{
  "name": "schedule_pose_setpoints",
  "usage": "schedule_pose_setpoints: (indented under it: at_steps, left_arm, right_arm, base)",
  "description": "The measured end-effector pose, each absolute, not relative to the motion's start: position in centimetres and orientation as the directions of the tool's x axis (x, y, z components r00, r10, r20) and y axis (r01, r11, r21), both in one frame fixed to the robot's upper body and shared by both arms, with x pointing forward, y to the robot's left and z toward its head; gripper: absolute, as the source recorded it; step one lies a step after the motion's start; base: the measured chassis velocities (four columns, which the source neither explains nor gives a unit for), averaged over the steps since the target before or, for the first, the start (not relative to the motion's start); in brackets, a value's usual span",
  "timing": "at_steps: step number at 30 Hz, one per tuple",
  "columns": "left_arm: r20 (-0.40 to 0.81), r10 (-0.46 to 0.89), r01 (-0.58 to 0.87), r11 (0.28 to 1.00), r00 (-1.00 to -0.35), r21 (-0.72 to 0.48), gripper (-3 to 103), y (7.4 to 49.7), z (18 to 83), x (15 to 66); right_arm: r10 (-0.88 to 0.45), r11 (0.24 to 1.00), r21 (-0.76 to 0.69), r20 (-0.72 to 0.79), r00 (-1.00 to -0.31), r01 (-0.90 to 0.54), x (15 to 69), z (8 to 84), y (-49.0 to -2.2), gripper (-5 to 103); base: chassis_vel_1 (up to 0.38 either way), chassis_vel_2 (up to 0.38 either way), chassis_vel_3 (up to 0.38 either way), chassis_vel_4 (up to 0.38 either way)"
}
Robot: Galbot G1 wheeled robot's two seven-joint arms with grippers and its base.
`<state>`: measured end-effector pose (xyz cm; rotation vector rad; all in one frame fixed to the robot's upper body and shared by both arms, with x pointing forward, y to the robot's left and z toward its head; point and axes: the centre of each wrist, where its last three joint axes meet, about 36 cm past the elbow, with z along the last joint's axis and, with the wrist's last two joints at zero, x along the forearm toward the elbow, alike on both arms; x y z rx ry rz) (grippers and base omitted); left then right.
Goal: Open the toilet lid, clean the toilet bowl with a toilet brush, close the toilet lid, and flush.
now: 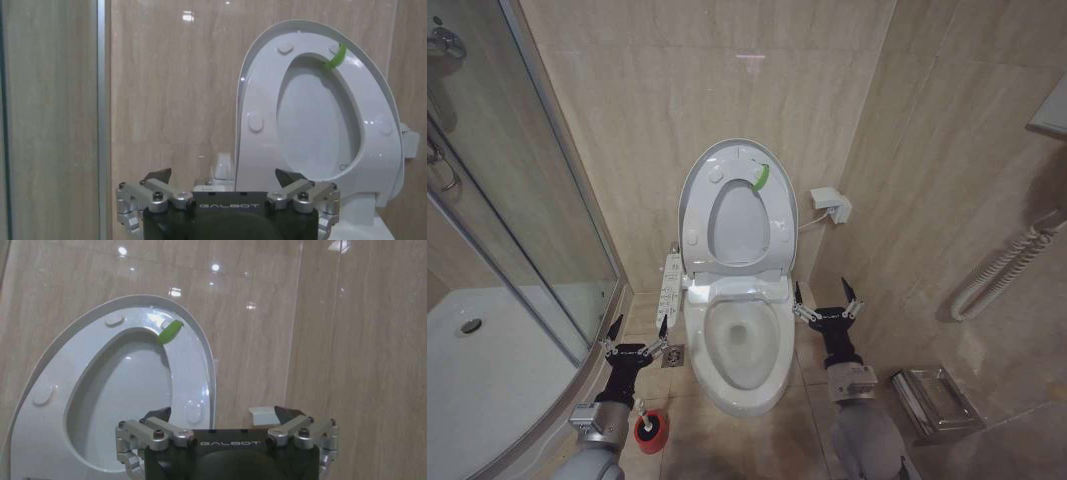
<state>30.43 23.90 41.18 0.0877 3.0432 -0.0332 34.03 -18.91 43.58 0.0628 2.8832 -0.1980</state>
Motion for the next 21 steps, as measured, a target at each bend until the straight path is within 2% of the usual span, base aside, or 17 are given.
schedule_pose_setpoints:
  at_steps: [21]
  left_arm:
    - [-0.081,0.052,0.049,0.998,-0.995,0.034,100,24.8,41.6,28.6]
  right_arm:
    - [0.026,0.99,-0.129,-0.251,-0.968,0.06,34.0,43.6,-18.9,100]
  base:
    - [0.0,0.0,0.0,0.0]
